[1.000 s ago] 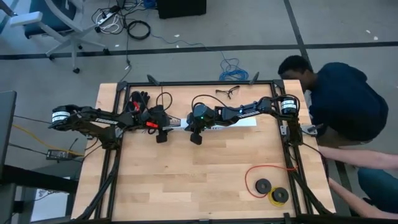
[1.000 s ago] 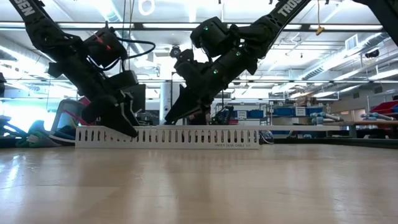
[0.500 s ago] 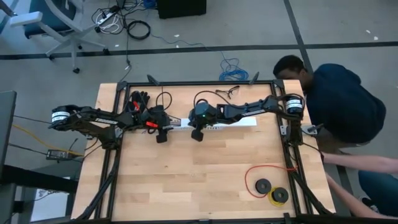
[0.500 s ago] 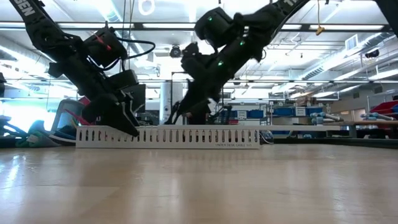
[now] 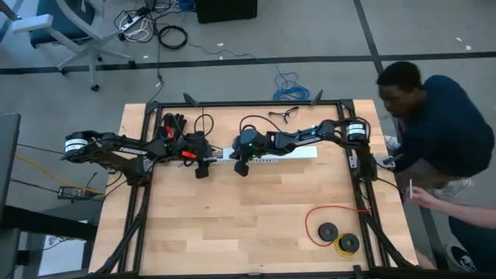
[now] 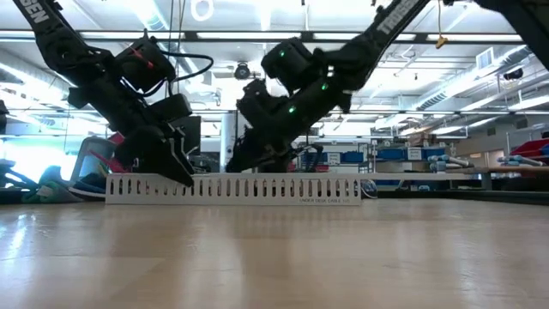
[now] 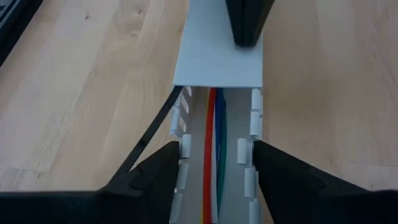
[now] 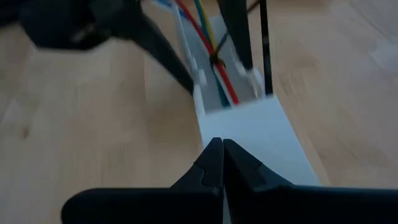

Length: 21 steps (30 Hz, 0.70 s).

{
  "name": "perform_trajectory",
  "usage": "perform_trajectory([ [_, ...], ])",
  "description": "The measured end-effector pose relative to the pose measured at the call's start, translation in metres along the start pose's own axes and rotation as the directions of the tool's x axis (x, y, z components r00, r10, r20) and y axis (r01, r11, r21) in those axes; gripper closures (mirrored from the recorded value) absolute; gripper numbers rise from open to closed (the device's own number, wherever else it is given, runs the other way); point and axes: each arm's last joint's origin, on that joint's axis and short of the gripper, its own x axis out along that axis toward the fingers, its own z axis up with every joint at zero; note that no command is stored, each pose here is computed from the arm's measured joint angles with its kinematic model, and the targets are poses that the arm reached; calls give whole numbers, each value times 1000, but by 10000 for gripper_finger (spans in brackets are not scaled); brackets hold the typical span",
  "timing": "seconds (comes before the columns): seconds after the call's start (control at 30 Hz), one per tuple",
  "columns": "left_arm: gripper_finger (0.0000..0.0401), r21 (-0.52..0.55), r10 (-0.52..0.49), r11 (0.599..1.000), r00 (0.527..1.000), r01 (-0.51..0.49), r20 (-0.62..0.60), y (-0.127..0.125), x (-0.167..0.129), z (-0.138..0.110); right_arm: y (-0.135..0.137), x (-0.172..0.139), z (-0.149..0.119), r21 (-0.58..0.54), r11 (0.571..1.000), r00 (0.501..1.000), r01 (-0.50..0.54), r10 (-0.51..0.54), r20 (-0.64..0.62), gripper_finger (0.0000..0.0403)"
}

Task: Ziptie cables
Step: Close the white cable duct

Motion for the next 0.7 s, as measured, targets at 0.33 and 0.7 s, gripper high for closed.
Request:
perform_trajectory([
  [0.33,192,-21,-11,1000,999,12,42,0,0,5,3,-5,17,-113,993,986,-23,41,159,403],
  [0.7,192,-26,-7,1000,999,8,31,0,0,4,22,-65,30,-109,983,988,151,-154,-22,403],
])
